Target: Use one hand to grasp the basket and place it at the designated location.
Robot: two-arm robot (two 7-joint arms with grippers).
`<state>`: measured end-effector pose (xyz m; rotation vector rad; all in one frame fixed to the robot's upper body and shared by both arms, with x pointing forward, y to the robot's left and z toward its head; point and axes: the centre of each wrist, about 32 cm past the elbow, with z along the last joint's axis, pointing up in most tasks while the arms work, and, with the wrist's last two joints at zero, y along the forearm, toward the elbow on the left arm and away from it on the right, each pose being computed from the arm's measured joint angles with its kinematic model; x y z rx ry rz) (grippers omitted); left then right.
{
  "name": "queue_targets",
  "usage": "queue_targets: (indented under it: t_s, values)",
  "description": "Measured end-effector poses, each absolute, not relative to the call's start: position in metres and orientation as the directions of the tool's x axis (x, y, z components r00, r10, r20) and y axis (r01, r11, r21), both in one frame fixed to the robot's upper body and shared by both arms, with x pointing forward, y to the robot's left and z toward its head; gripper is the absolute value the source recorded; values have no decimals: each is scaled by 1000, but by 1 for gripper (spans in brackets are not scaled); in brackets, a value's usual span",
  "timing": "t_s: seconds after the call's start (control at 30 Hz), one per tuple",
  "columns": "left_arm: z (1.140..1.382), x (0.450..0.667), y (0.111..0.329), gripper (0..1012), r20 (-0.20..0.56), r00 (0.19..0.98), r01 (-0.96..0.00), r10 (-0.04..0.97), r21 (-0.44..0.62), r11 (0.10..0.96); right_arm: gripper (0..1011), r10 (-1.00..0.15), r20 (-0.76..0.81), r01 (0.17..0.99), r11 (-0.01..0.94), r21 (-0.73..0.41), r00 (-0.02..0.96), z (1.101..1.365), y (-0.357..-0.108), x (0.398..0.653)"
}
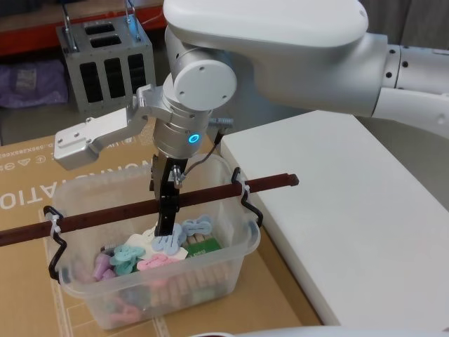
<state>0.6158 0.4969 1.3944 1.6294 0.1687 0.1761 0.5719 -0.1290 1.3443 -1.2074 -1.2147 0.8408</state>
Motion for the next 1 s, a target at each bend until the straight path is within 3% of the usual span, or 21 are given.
queue_targets:
  t_s: [0.33,0.63,1.0]
  values:
    - [1394,616,497,0,12,976,2,216,998,-65,969,952,230,117,209,-971,202,1344,-128,572]
    - [1394,616,497,0,12,976,2,216,998,-65,728,952,229,118,208,-971,203,1344,-128,572]
    - [1394,616,497,0,12,976,2,216,998,-65,355,952,228,118,207,-971,202,1344,-128,572]
